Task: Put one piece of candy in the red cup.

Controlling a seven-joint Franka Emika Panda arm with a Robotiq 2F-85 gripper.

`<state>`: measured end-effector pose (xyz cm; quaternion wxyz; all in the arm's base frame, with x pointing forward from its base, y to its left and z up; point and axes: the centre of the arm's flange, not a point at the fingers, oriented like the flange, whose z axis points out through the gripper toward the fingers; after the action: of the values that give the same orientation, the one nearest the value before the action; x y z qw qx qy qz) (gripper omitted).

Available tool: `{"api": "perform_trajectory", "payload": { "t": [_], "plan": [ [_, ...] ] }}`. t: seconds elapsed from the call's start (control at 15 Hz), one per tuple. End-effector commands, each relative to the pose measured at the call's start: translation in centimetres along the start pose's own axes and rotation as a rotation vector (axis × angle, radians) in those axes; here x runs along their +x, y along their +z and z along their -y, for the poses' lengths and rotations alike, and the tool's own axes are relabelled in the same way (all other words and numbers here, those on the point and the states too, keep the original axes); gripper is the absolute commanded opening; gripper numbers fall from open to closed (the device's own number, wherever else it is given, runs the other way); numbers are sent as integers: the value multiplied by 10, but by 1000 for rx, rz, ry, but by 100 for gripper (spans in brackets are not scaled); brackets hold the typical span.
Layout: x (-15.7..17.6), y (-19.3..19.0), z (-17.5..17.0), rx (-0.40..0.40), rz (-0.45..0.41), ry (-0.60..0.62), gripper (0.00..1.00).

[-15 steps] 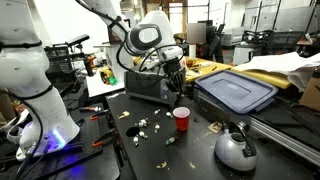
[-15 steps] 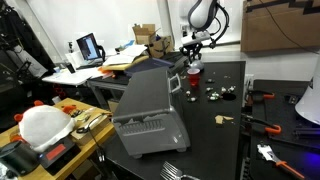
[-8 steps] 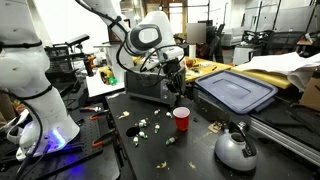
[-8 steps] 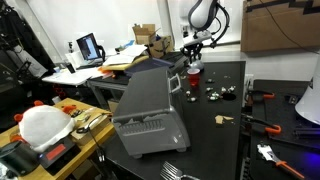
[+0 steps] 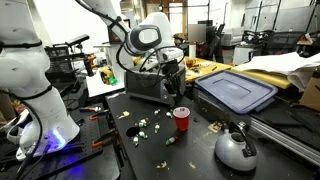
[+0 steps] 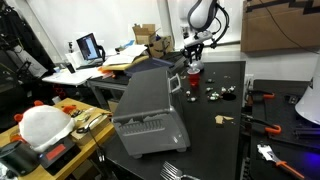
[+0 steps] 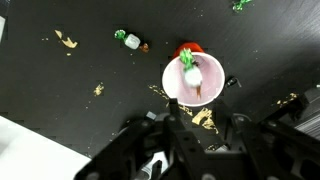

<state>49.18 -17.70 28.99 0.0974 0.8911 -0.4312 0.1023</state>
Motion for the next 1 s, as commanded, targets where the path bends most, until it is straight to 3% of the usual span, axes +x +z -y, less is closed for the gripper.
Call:
{"api": "perform_trajectory", "payload": {
  "t": [0.0, 0.27, 0.93],
  "plan": [
    [-4, -6, -2, -3, 17, -24, 72],
    [-7, -9, -2, 4, 13, -29, 99],
    [-15, -41, -10, 61, 46, -205, 100]
  ]
}}
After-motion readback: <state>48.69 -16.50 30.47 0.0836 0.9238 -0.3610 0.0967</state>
